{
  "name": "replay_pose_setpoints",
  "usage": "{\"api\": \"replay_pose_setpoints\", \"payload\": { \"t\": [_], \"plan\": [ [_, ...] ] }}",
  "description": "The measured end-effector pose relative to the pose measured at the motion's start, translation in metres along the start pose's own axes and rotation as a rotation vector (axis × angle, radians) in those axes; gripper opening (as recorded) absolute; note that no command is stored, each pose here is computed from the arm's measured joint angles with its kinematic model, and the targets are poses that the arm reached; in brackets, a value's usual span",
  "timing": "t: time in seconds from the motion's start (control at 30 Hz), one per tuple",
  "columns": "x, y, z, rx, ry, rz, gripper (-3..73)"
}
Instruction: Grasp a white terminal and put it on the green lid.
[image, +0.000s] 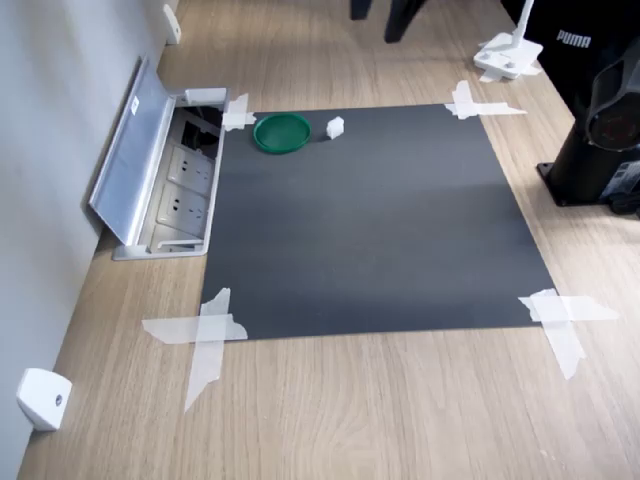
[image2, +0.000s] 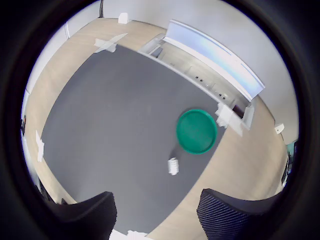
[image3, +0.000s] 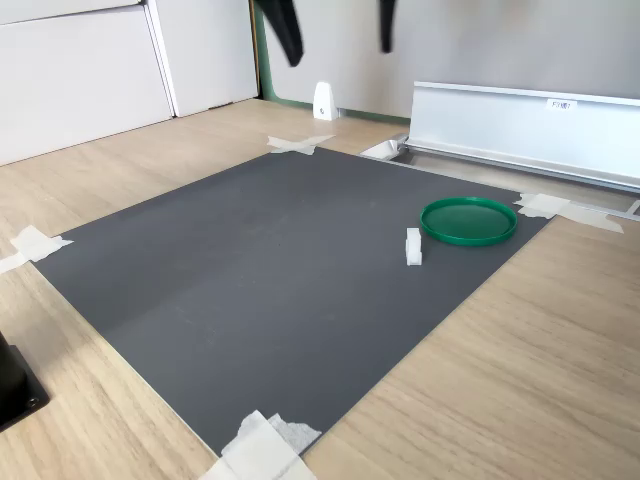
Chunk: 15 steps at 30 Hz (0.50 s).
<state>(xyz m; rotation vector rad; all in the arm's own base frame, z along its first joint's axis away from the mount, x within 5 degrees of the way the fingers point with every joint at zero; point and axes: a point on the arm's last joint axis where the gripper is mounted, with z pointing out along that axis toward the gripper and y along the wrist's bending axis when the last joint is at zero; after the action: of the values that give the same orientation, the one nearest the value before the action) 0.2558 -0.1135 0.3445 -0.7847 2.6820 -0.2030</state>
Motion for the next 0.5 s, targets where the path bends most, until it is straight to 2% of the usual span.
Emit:
{"api": "replay_pose_setpoints", "payload": {
  "t": [0.3,0.5],
  "plan": [
    [-0.003,-0.017,0.037,-0.072,0.066,-0.07,70.3],
    [0.005,-0.019,0.065,-0.018,0.094,-0.137,70.3]
  ]
}}
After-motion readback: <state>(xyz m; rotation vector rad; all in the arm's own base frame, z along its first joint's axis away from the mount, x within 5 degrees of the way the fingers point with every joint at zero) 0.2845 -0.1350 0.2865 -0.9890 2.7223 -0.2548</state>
